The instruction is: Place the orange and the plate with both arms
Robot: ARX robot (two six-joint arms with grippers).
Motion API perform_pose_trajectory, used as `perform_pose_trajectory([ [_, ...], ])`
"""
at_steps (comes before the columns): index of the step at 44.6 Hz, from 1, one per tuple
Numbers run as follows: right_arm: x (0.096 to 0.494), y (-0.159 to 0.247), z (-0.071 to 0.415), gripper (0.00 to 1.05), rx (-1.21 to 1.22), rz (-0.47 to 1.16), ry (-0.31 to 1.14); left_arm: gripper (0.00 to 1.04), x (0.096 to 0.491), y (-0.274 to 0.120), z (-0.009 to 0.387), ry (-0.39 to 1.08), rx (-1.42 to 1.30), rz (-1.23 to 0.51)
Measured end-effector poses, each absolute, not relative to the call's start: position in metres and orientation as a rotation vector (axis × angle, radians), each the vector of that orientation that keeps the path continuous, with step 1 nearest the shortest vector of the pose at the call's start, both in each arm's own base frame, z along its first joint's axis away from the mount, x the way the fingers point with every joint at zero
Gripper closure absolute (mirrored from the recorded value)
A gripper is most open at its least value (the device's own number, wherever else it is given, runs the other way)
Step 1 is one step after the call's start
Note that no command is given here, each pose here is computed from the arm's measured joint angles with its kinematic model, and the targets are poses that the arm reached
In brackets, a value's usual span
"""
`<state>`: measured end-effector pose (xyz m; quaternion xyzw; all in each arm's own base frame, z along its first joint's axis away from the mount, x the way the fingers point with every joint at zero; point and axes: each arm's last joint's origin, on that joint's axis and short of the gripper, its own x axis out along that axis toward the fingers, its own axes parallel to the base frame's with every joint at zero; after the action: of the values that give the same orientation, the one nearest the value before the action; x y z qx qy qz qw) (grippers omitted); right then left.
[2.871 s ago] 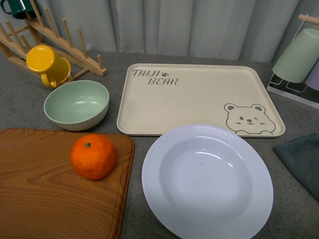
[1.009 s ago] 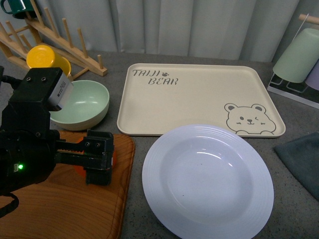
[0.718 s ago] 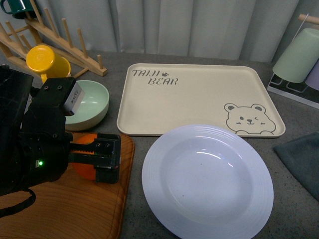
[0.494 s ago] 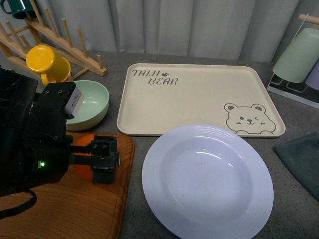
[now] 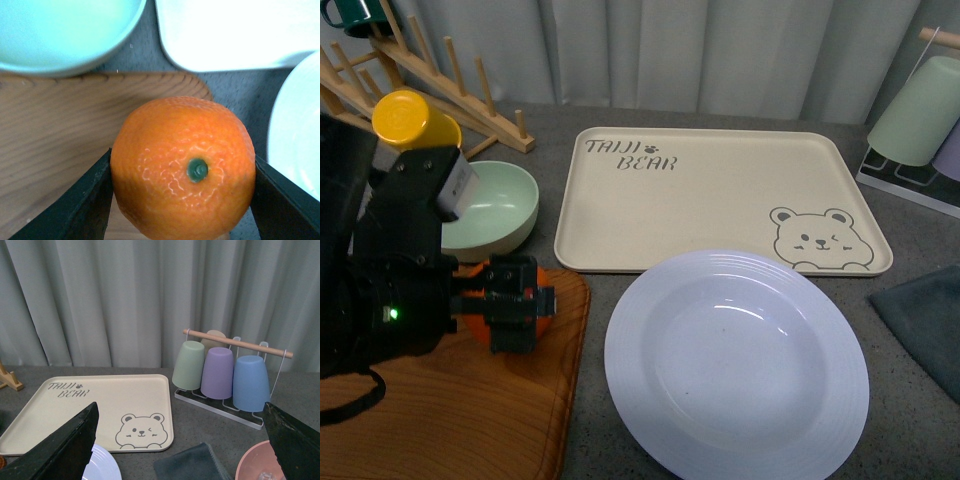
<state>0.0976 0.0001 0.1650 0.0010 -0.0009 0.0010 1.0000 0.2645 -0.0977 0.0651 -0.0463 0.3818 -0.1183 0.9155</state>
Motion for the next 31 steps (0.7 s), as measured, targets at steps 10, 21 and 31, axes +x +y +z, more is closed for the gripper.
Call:
perform_pose_trajectory([
  [10,0.098,0.0,0.165,0.09,0.002,0.002,-0.002,0.37,0.269,-0.143,0.096,0.683,-0.113,-0.333],
  [21,0.098,0.0,0.165,0.09,0.002,0.002,-0.002,0.37,0.259,-0.207,0.084,0.722,-0.105,-0.462],
  [31,0.098,0.0,0.165,0.09,0.002,0.002,-0.002,0.37,0.26,-0.232,0.064,0.761,-0.087,-0.475],
])
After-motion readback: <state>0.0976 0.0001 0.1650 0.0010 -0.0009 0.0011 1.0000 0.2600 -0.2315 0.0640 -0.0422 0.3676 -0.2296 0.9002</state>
